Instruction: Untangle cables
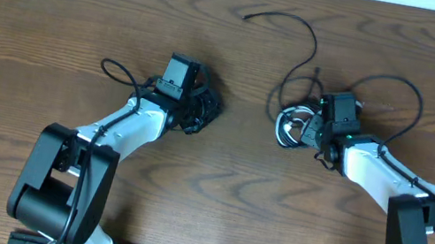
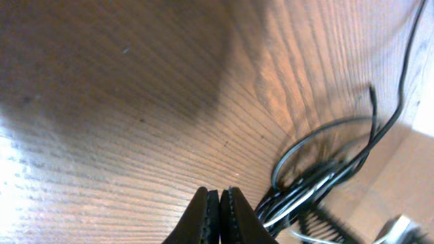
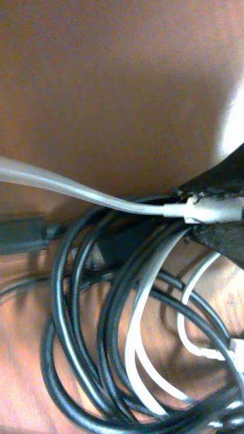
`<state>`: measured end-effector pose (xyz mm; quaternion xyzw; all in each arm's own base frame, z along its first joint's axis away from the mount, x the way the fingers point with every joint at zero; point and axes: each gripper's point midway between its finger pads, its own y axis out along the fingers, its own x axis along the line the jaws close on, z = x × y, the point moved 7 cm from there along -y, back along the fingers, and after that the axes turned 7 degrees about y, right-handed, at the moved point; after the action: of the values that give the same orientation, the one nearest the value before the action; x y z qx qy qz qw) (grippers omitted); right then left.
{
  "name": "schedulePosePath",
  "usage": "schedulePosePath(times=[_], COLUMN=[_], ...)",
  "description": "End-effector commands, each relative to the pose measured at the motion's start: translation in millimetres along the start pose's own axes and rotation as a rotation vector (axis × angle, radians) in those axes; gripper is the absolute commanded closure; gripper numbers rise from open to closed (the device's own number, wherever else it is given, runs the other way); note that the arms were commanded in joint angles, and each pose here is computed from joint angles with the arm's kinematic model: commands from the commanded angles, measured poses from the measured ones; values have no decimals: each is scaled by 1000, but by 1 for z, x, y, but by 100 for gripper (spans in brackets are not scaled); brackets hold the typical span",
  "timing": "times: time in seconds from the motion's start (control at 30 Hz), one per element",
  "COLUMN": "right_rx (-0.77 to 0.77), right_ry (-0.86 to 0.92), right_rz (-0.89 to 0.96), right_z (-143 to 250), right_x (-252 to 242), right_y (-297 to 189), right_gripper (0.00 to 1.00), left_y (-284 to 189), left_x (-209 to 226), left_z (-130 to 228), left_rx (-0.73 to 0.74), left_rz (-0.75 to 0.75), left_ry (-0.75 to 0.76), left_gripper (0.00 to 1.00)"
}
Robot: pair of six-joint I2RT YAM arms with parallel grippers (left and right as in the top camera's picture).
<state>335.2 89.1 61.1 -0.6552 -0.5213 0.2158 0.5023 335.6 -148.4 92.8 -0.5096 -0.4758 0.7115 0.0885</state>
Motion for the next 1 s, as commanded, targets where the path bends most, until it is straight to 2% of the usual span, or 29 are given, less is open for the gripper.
schedulePosePath(times=[0.0, 0.1, 0.2, 0.23, 0.27, 0.33, 0.37, 0.43, 0.47, 0.57, 0.67, 0.83, 0.97], right_rx=[271, 321, 350, 348, 336, 315, 294, 274, 269, 242, 208, 157, 146], right_ry=[-494, -636, -691, -694, -695, -657, -620, -597, -590, -567, -503, -334, -260], right_rz=[-428, -675, -665, -631, -586, -501, -462, -472, -483, -512, -507, -487, -458], right_z=[53, 67, 75, 75, 73, 68, 63, 57, 54, 42, 25, -3, -14], right_x=[24, 42, 39, 36, 33, 28, 26, 28, 29, 33, 32, 18, 0], right_y=[12, -2, -3, -1, 2, 7, 9, 9, 8, 1, -10, -37, -63], right_gripper=[99, 99, 99, 94, 88, 62, 54, 40, 28, 2, 1, 1, 1], left_y=[-8, -18, -32, -36, -41, -50, -55, -57, -56, -51, -45, -38, -35], left_x=[0, -5, -13, -15, -18, -23, -25, -27, -27, -30, -34, -32, -33], left_z=[3, 4, 7, 8, 10, 16, 22, 31, 35, 50, 64, 67, 76], left_rx=[-4, -14, -33, -38, -44, -48, -42, -26, -14, 20, 32, -100, -120], left_rz=[0, 10, 31, 36, 42, 50, 51, 50, 49, 52, 43, -174, -218], left_ry=[237, 387, 519, 550, 592, 677, 751, 846, 886, 1002, 1134, 1211, 1248], left_gripper=[93, 93, 92, 93, 92, 93, 92, 93, 92, 92, 92, 91, 75])
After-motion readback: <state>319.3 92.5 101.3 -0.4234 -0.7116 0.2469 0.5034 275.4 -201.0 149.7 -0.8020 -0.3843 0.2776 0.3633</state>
